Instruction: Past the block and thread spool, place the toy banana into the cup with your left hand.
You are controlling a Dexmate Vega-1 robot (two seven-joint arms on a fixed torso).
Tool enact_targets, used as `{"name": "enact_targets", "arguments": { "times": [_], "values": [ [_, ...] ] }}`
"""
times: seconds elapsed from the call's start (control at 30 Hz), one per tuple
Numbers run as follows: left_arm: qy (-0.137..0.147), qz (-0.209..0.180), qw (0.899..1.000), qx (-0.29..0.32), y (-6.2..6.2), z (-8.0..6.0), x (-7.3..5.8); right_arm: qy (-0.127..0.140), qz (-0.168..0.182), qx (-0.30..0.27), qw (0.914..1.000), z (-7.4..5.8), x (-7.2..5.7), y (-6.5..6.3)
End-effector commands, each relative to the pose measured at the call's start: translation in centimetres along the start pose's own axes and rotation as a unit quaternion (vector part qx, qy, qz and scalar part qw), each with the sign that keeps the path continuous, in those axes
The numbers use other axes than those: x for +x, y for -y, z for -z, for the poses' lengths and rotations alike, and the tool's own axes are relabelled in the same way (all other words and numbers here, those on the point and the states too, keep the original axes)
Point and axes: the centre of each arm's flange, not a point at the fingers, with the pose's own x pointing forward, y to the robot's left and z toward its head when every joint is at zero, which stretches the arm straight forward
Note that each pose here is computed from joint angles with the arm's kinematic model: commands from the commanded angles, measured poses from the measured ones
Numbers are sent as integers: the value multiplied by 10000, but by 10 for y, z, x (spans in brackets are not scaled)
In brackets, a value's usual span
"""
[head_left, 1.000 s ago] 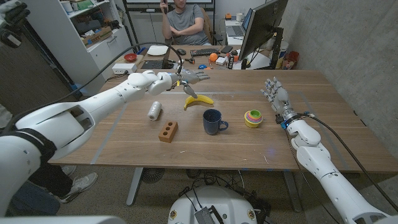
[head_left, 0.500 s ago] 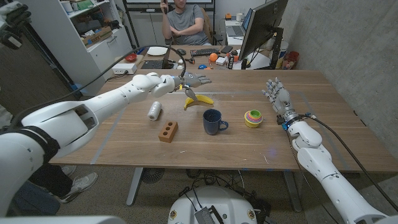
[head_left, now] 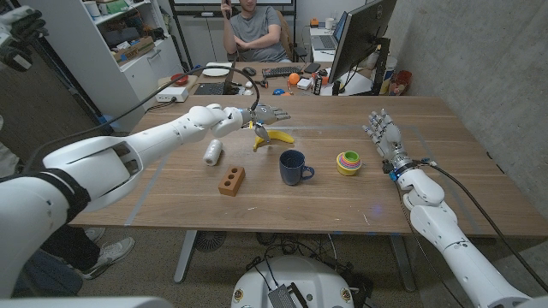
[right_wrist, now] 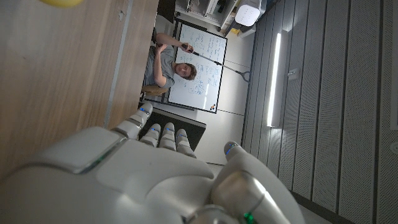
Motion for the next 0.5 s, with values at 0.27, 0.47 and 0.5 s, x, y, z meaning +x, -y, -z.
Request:
{"name": "enact_targets", "arguments": {
  "times": [0.27,0.47,0.5],
  "values": [
    [19,477,9988,86,17,-3,14,-53,79,126,9999,10,-4,-1],
    [-3,437,9989,189,14,-2,14,-10,75,65,10000,7,-1,-1],
    [-18,384,9992,120,13,-1,14,11,48,85,10000,7,0,-1]
  ]
}}
